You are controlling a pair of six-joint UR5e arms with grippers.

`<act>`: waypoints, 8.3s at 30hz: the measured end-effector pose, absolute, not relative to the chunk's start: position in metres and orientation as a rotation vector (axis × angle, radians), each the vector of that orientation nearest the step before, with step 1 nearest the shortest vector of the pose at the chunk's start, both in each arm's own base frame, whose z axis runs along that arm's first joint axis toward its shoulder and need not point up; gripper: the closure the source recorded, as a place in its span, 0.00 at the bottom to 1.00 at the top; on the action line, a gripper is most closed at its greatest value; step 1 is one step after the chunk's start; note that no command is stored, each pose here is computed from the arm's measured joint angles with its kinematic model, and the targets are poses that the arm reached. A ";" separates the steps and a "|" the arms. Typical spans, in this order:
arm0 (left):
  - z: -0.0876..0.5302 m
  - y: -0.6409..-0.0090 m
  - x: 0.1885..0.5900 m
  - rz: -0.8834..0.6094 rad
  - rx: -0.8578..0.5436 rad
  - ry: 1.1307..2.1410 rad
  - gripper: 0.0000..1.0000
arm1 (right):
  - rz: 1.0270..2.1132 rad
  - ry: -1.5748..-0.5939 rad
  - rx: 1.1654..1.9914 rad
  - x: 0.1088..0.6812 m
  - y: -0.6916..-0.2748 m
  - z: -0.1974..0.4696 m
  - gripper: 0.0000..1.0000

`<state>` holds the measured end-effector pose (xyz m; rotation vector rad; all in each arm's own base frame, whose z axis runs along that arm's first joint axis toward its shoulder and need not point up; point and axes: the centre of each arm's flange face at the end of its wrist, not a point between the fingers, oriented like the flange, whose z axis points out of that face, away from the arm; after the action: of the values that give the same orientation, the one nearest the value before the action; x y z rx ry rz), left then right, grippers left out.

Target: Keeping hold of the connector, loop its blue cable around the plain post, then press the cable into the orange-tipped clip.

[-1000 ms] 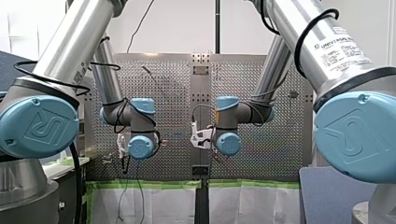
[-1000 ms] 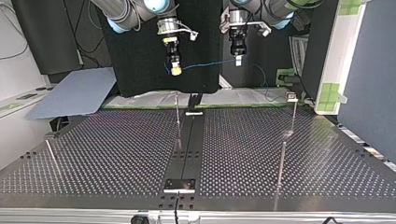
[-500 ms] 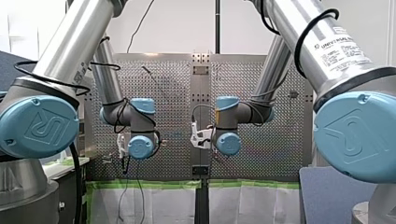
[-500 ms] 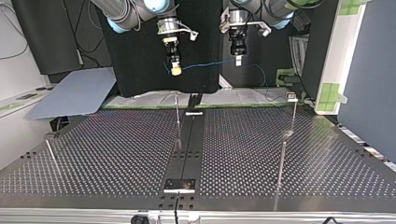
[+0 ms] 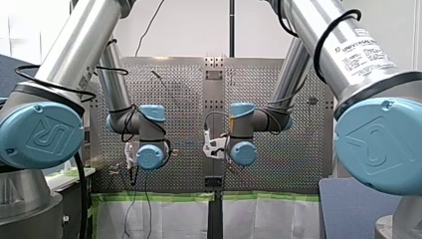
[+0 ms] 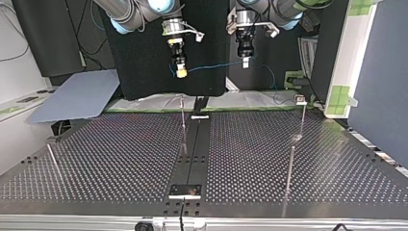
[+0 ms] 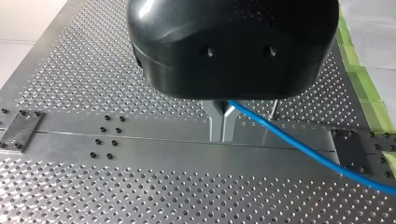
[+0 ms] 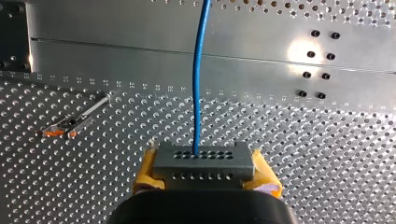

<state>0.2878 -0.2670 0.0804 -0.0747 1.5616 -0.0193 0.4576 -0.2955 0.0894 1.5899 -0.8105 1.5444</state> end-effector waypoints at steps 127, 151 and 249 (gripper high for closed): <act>0.049 -0.259 0.281 0.021 -0.043 1.634 1.00 | 1.408 -0.844 1.745 0.447 -0.283 0.021 1.00; 0.077 -0.270 0.288 -0.022 -0.035 1.610 1.00 | 1.472 -0.916 1.671 0.454 -0.325 0.060 1.00; 0.467 -0.076 0.531 -0.006 -0.473 1.322 1.00 | 1.934 -0.658 1.549 0.556 -0.440 0.404 1.00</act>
<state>0.5315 -0.0759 0.4672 -0.4726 1.3222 -0.0056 0.5555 -0.4398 0.4042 1.5488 -0.6585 1.9337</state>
